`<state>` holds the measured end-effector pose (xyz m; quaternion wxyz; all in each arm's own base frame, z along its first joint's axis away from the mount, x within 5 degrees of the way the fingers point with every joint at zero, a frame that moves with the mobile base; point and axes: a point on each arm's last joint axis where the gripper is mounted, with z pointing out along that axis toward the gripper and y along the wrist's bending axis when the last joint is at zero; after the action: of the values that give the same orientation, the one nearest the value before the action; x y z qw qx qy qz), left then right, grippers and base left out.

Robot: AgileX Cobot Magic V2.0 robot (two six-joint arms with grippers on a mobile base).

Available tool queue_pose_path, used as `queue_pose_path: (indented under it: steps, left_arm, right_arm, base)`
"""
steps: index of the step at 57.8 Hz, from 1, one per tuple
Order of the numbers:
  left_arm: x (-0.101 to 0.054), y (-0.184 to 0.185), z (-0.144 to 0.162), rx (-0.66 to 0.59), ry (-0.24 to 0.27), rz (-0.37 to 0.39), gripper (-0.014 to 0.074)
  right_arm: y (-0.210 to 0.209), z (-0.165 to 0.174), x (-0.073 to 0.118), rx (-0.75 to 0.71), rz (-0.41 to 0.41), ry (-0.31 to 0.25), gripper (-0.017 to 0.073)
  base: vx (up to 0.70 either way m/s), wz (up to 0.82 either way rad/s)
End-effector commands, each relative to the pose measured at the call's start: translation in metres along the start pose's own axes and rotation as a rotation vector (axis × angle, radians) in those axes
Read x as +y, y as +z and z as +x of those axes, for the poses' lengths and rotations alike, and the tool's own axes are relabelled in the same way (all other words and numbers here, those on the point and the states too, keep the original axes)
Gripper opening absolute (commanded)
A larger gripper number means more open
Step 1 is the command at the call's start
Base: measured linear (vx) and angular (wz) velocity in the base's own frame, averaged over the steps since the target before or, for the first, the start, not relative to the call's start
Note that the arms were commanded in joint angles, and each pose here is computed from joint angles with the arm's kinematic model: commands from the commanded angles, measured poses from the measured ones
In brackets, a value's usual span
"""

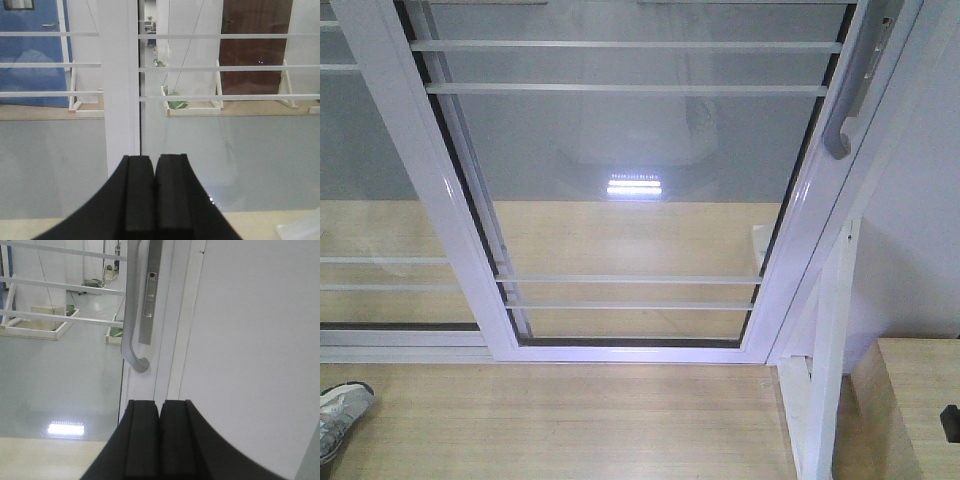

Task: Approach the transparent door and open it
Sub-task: 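Move the open right gripper toward the silver door handle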

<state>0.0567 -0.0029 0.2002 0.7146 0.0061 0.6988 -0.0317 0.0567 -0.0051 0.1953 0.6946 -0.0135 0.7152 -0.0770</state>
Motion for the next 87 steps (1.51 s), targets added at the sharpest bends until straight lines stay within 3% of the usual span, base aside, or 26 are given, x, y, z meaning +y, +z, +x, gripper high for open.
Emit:
queue_pose_path:
  steps: [1, 87]
  left_arm:
    - [-0.0006, -0.0002, 0.002, -0.064, -0.017, 0.012, -0.0006]
    - [-0.0005, 0.0006, 0.0043, -0.035, -0.017, 0.01, -0.0006]
  right_arm:
    - [-0.0007, -0.0032, -0.0009, -0.075, 0.018, -0.008, -0.0008]
    - [-0.0002, -0.0033, -0.0009, -0.074, 0.017, -0.008, -0.0008]
  base:
    - [0.11, -0.02]
    - [0.02, 0.0]
